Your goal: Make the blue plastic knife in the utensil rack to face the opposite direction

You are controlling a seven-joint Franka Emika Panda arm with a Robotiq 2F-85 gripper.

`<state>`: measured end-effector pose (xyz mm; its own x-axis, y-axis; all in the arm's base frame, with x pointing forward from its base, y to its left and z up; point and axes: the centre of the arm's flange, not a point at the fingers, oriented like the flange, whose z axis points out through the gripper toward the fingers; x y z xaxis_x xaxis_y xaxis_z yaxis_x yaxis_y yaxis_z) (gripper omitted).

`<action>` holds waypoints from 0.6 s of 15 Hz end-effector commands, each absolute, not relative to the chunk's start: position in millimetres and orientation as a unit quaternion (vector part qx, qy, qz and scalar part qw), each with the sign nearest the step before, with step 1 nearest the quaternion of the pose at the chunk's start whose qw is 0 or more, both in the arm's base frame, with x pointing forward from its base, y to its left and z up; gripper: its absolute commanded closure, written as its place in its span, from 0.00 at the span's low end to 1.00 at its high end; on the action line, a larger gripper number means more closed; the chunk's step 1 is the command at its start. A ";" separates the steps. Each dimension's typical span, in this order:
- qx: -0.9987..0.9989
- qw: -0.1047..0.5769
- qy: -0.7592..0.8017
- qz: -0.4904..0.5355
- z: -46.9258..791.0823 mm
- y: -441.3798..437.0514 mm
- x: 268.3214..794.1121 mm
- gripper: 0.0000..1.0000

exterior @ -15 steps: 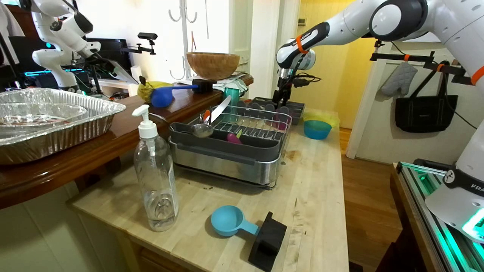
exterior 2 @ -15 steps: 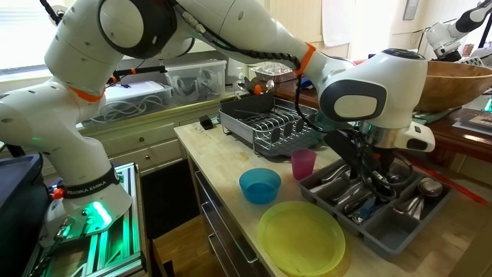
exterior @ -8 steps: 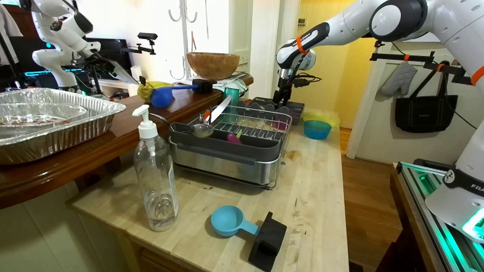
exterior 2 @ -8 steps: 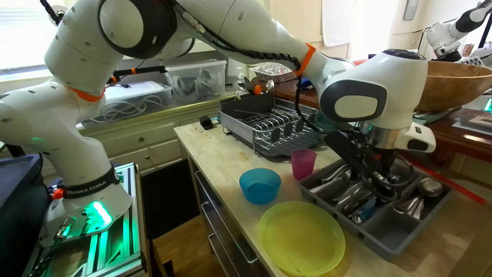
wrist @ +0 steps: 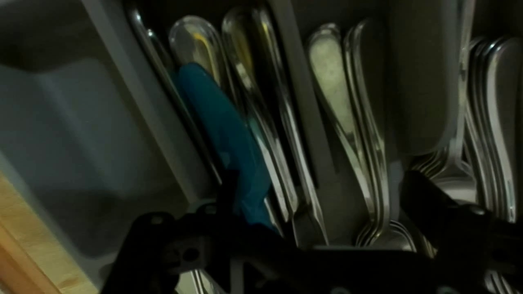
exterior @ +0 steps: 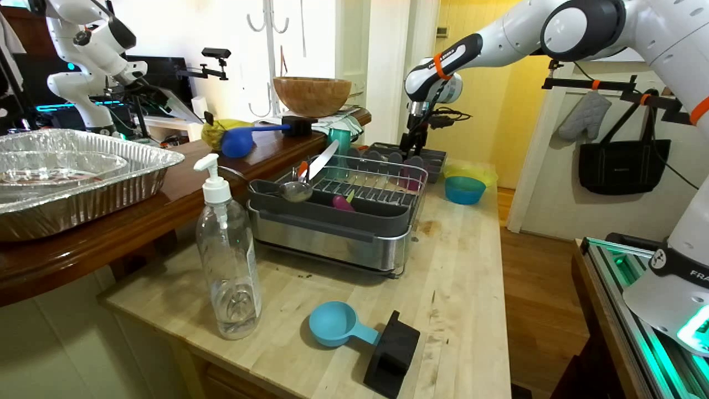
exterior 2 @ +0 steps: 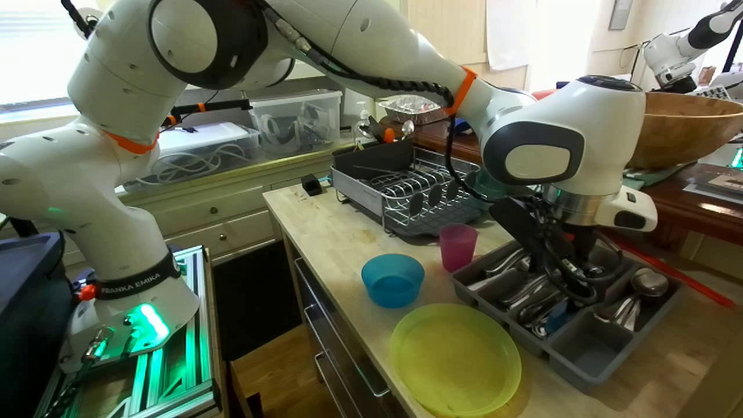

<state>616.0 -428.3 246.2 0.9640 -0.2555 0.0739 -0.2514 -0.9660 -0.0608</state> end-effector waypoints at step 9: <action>-0.986 0.039 0.161 -0.028 248.3 -409.5 628.6 0.00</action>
<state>623.6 -418.6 248.8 0.9515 -0.2994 0.0714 -0.2946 -0.9530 -0.0703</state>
